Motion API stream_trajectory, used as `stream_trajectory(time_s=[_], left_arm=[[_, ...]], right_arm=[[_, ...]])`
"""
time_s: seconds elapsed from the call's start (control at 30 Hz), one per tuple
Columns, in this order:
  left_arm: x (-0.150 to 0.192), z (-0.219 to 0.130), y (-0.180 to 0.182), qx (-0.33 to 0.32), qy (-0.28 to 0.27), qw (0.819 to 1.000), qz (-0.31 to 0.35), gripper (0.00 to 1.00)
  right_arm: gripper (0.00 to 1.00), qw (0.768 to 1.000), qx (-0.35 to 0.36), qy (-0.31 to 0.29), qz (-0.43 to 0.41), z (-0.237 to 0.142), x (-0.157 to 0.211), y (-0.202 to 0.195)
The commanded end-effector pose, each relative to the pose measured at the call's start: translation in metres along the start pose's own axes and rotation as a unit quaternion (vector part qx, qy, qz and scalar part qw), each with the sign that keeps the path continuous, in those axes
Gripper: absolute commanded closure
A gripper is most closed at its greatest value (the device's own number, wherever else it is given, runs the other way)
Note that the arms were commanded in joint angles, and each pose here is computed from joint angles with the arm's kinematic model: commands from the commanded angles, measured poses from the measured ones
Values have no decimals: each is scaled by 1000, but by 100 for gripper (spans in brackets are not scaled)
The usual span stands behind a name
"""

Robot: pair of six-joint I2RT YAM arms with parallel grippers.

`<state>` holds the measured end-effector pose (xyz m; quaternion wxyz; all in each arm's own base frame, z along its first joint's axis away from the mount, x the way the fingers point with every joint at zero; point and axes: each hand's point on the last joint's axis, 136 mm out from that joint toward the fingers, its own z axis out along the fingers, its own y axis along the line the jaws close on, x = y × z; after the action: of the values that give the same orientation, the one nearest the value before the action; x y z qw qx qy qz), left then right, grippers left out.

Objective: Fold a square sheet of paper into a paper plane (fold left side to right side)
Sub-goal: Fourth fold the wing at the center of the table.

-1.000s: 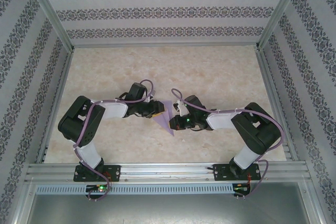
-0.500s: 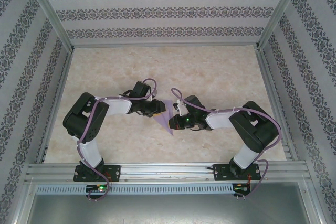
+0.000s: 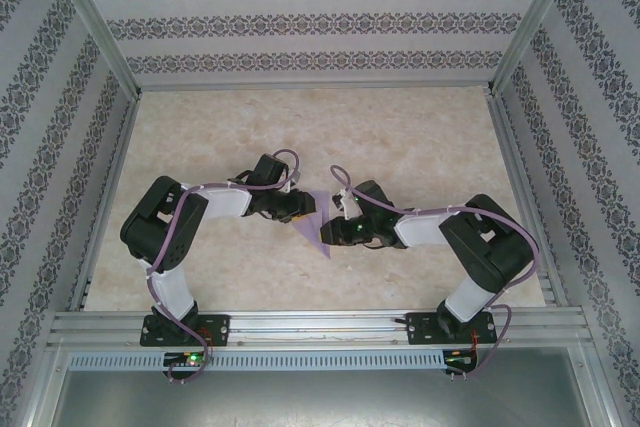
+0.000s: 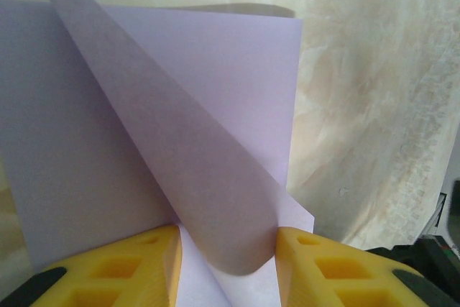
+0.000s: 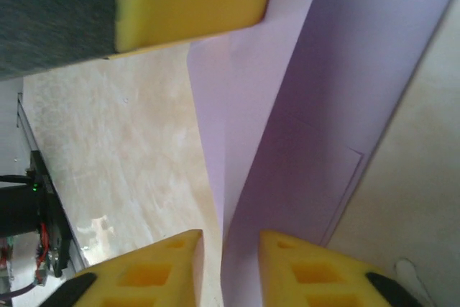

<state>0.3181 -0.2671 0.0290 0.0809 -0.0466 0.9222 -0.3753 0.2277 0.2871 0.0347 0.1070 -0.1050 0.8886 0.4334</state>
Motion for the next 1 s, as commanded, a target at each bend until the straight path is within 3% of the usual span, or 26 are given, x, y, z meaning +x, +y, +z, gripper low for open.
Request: stream_trajectory(time_s=[0.0,0.43,0.77,0.97], left_arm=[[10,8,21,-43,14,999,-3,61],[11,9,19,-41,15,999,-1,61],[11,9,19,-42,15,999,0,61],[11,10,20,-43,16,999,0,61]], right_arm=[[69,999,-28,-24,-8,-13,-11,13],[65,998,-47,-37,23,5,-34,7],[79,999,-33,-32,27,10,-29,0],[79,999,-29,-34,27,9,-28,-1]])
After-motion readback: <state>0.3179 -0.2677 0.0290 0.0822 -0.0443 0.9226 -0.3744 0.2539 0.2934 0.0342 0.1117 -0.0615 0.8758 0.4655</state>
